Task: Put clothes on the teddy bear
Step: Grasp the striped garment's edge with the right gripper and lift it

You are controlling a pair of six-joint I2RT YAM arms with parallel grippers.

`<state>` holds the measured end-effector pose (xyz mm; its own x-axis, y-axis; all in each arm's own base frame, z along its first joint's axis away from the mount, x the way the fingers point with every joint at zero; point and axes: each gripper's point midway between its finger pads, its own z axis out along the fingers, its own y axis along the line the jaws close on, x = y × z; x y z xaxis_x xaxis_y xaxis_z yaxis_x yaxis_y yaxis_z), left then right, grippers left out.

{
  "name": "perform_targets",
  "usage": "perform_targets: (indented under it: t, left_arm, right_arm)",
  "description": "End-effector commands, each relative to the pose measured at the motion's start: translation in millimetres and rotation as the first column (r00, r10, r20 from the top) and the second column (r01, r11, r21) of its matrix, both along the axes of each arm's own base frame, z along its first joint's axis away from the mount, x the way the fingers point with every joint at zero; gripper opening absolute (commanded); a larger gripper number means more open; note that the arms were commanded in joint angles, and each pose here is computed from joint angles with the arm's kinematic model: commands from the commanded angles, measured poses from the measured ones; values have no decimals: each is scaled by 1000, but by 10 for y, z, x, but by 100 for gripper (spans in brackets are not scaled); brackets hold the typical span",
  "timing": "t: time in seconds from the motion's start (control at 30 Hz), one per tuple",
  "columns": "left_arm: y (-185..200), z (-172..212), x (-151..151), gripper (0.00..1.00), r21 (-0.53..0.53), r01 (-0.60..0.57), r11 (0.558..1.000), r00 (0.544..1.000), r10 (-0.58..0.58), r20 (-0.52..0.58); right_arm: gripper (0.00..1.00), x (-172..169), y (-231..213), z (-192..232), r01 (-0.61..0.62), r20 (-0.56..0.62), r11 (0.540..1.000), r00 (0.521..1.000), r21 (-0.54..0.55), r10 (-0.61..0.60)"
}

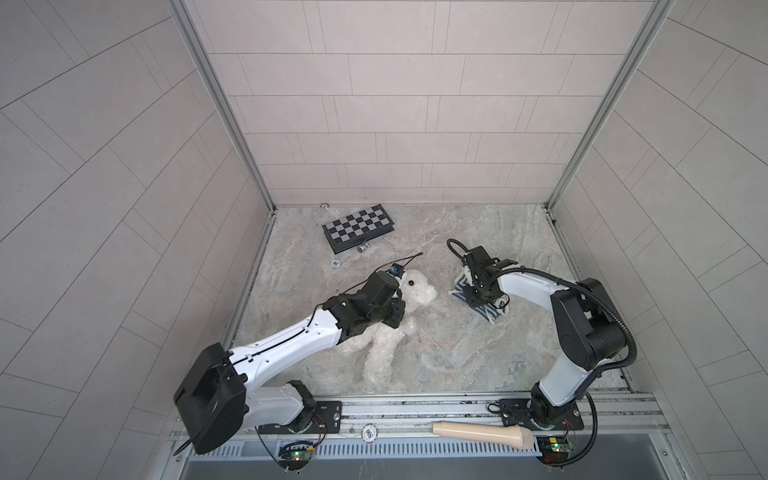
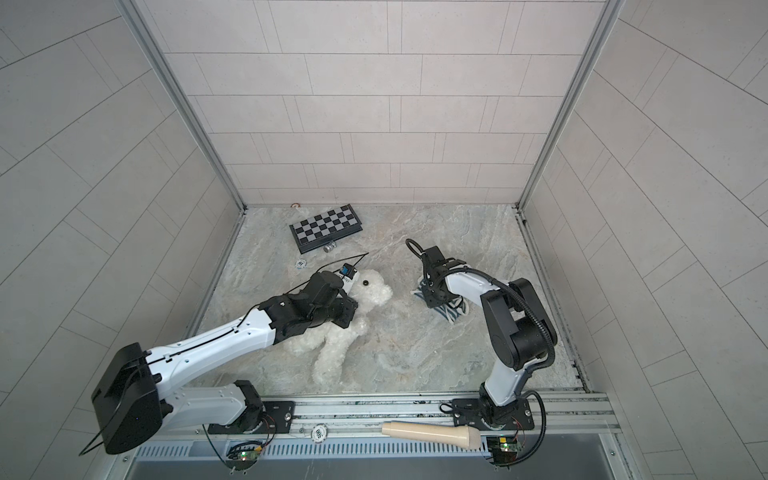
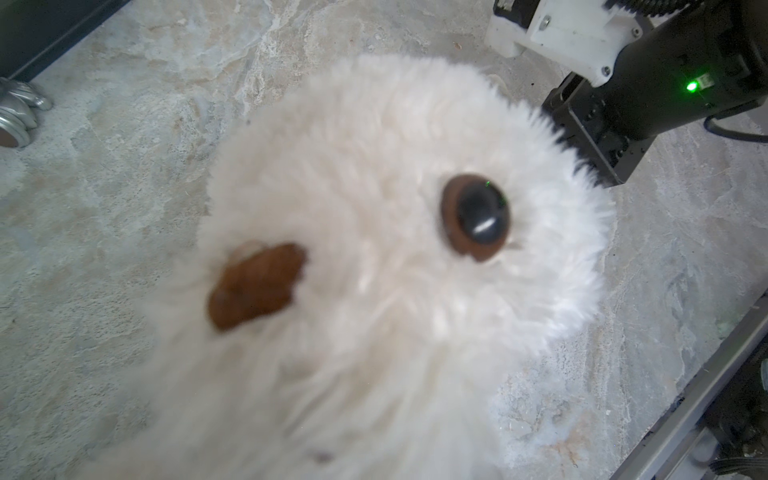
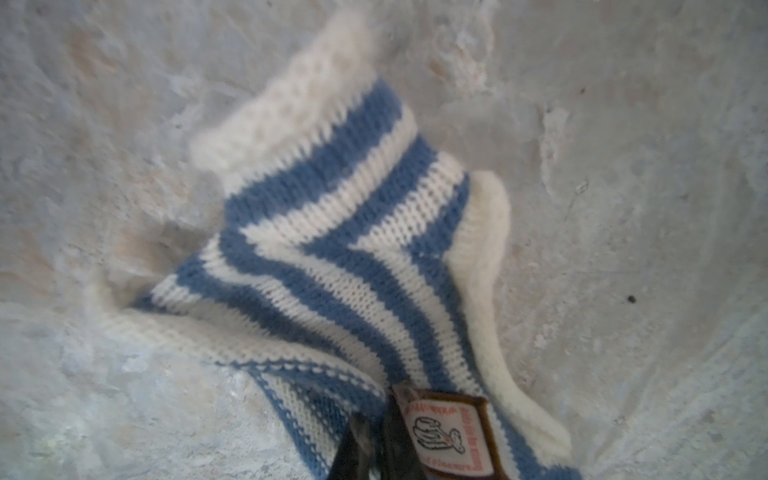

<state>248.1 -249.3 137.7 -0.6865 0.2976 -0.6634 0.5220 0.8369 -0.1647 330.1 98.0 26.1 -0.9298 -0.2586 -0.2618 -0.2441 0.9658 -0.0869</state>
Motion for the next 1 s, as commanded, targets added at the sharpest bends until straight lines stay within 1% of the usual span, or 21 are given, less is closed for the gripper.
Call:
perform_targets:
  t: [0.0,0.23,0.47,0.57,0.87,0.97]
  left_arm:
    - [56,53,5,1,-9,-22,1000,999,22,24]
    - [25,43,19,0,-21,-23,1000,1000,24,20]
    - [-43,101,41,0,-48,-13,999,1000,15,27]
    - [-53,95,22,0,-58,-8,998,1000,9,25]
    - [84,25,-78,0,-44,-19,999,999,20,29]
    - [121,10,-95,0,-54,-27,998,999,29,38]
  right_arm:
    - [2,13,1,27,-4,6,1000,1000,-24,4]
    - [0,-13,69,110,-19,28,1000,999,-15,19]
    - [0,-47,216,193,-40,51,997,998,60,37]
    - [0,-64,282,208,-55,45,996,998,70,51]
    - [0,-135,562,287,-112,72,983,992,146,102]
    - [0,-129,625,303,-127,84,976,990,174,114]
